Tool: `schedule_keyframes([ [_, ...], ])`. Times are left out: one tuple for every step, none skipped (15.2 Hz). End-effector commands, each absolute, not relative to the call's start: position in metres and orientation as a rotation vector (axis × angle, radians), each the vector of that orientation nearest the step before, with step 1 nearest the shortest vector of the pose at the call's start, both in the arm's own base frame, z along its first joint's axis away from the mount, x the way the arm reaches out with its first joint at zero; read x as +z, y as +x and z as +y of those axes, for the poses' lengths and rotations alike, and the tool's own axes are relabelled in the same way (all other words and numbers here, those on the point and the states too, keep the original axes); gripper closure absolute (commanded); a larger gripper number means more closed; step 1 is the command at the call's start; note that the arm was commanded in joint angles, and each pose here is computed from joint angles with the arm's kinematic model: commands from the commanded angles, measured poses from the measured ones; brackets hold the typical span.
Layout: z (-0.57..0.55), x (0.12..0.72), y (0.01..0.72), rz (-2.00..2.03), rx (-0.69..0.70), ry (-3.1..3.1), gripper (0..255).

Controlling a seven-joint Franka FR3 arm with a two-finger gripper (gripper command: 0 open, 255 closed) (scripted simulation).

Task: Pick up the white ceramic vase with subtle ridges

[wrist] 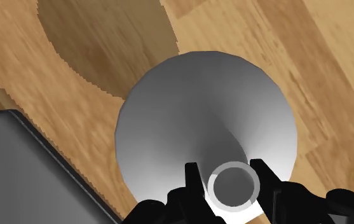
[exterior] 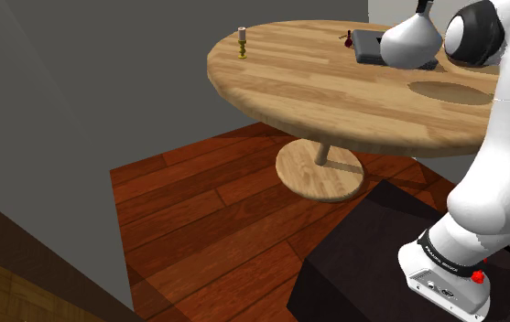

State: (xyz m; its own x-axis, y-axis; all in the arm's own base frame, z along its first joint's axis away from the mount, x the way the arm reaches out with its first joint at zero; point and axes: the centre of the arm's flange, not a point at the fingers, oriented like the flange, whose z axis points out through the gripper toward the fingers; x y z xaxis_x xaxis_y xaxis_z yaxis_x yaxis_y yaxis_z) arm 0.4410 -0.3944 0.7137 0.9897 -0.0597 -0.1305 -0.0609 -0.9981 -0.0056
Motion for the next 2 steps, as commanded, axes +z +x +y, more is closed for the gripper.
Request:
schedule_keyframes([
  [-0.3945,0.7193,0.4401,0.091,0.206,-3.123,255],
  [-0.3944,0.7193,0.4401,0.090,0.206,-3.123,255],
])
